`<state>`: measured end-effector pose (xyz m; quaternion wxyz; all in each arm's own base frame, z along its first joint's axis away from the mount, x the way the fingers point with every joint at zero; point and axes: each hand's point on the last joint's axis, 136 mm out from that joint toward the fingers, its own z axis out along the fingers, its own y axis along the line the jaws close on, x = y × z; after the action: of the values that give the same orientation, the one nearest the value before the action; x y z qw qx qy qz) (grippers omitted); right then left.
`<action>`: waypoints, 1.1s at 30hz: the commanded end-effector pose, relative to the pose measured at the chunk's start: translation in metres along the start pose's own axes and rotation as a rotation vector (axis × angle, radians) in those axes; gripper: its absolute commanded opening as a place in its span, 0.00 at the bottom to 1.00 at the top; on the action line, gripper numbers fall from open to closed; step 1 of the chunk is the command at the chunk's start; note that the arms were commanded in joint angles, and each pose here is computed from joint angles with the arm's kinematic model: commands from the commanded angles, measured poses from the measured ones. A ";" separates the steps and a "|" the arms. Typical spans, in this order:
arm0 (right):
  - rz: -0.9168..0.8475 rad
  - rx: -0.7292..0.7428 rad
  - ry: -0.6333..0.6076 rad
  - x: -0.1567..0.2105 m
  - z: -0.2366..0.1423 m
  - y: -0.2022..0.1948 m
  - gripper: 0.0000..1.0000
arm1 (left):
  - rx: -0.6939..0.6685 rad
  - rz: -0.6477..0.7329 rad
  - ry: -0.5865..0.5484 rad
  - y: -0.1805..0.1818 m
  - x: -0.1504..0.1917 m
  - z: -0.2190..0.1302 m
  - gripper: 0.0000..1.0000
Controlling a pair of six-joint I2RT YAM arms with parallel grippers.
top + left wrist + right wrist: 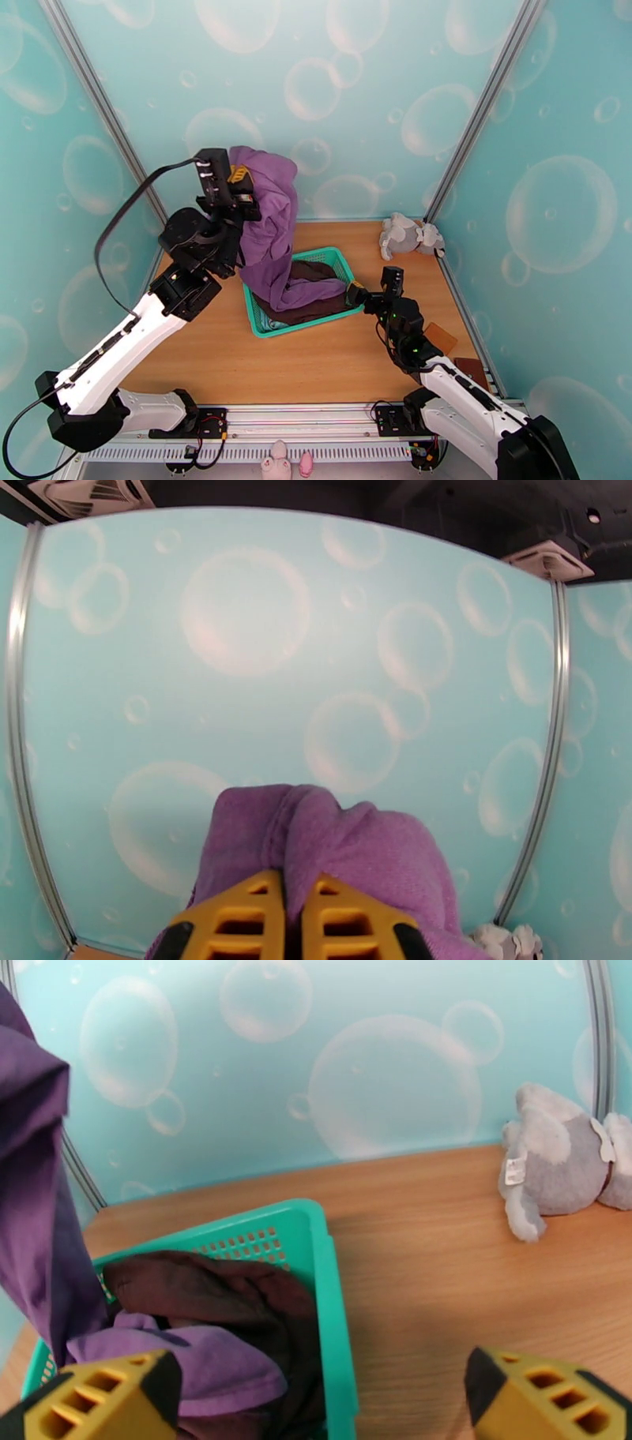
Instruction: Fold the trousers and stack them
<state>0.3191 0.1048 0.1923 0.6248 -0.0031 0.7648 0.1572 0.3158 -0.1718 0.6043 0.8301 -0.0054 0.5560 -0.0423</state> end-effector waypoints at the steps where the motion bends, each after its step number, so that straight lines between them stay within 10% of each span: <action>1: -0.060 -0.024 -0.040 -0.013 0.002 0.013 0.99 | -0.201 -0.117 -0.318 0.077 -0.116 -0.034 0.00; 17: -0.092 -0.037 -0.009 -0.003 0.008 0.020 0.99 | -0.448 0.037 -0.647 0.144 -0.239 -0.073 0.00; 28: -0.104 -0.055 -0.005 -0.002 0.009 0.027 0.99 | -0.580 0.162 -0.603 0.175 -0.233 -0.067 0.00; 33: -0.134 -0.153 -0.012 -0.002 0.006 0.049 0.99 | -0.523 0.235 -0.359 0.167 -0.171 -0.031 0.00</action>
<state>0.3168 0.1338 0.1817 0.6144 -0.0640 0.7715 0.1522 0.2086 0.0170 0.7635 0.9010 -0.1922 0.3336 0.2000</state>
